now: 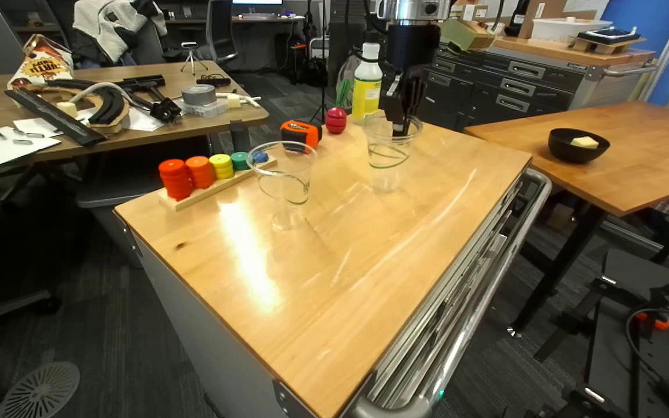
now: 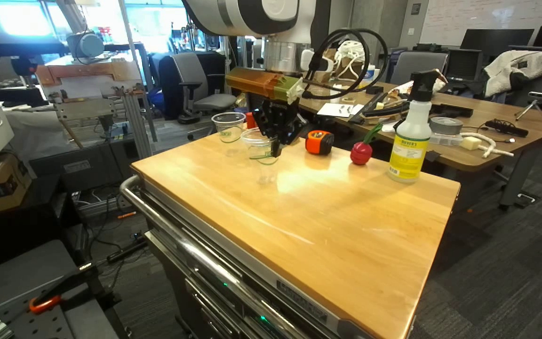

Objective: Stack all three clear cups together

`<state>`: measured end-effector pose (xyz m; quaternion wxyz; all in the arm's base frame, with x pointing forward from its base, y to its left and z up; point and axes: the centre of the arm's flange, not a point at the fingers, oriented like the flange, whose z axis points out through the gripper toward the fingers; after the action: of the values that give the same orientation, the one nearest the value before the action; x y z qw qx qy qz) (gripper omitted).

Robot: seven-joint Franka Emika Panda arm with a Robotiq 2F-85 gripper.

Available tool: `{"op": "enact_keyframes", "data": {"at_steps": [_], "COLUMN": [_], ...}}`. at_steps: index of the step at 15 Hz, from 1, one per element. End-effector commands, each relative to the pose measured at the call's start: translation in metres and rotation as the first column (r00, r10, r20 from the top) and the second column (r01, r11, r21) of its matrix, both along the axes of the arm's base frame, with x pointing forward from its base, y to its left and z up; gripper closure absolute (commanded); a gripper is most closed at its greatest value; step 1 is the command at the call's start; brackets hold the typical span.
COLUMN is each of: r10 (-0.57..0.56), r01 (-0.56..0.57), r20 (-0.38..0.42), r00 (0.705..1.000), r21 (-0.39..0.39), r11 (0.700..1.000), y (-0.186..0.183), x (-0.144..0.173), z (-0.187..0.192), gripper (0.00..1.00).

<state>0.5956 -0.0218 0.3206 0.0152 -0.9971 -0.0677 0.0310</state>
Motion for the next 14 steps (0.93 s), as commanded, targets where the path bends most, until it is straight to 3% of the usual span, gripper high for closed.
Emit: {"op": "enact_keyframes", "data": {"at_steps": [1,8,14], "r10": [-0.051,-0.052,0.001], "r01": [0.051,0.04,-0.02], "r20": [0.012,0.103,0.144], "r00": [0.999,0.993,0.99], "r21": [0.029,0.112,0.132], "r11": [0.998,0.993,0.991], "y": [0.008,0.063,0.12], "x": [0.009,0.034,0.035], "z": [0.048,0.121,0.137], "gripper": [0.99,0.99,0.99]}}
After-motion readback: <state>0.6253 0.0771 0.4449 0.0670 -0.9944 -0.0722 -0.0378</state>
